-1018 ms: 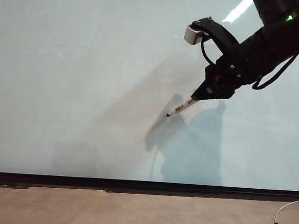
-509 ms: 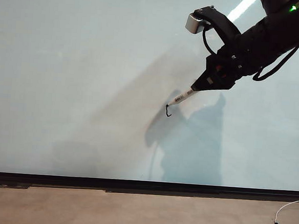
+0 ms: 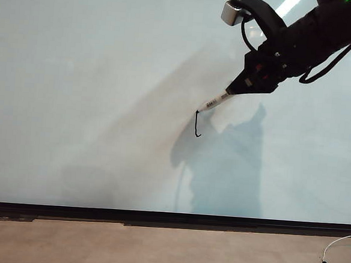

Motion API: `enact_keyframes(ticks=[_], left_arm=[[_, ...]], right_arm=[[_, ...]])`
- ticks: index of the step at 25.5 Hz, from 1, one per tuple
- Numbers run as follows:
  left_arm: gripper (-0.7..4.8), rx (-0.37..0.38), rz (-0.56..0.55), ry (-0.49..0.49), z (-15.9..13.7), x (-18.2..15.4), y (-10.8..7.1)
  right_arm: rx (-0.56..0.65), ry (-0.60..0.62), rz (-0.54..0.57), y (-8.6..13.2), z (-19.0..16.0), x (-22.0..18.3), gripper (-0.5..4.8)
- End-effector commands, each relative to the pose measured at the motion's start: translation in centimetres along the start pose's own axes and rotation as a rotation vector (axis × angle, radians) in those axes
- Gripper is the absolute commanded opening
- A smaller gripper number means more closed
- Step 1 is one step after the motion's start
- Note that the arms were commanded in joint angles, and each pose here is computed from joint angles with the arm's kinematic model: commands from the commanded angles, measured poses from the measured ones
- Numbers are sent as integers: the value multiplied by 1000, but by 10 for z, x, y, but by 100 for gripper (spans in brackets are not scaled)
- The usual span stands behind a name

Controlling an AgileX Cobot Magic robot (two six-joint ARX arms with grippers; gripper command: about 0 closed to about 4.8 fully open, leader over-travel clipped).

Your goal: Pick up the pen on the shelf to the right of the whiteboard and draw a rectangle.

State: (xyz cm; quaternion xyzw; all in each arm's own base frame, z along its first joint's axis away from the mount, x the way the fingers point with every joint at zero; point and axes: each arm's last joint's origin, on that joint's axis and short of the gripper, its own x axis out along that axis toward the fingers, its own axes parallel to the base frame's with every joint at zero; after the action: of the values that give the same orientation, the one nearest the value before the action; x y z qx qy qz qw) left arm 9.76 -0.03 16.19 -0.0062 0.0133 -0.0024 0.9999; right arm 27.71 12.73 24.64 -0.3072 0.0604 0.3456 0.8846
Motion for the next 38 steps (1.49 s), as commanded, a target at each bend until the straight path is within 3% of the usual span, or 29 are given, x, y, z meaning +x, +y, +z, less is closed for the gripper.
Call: enact_keyframes(ticks=[1,14,21,29,38], left_arm=[[-4,5,-1,-9,2,0,0],[-4,5,0,-8,1,0,0],[-4,5,0,-8,1,0,0],[-4,5,0,-9,2,0,0],[-4,5,0,-8,1,0,0]], right_arm=[[-20,-50,-55,-6,9,-4,-4],[-26,-69,-72,-9,14,-10,-4],[-22,-63,-28,3,20,-24,-5],[297,-265,-128,25,-8,-36,-6],[354,-301,-107,32,-22,-21,-5]])
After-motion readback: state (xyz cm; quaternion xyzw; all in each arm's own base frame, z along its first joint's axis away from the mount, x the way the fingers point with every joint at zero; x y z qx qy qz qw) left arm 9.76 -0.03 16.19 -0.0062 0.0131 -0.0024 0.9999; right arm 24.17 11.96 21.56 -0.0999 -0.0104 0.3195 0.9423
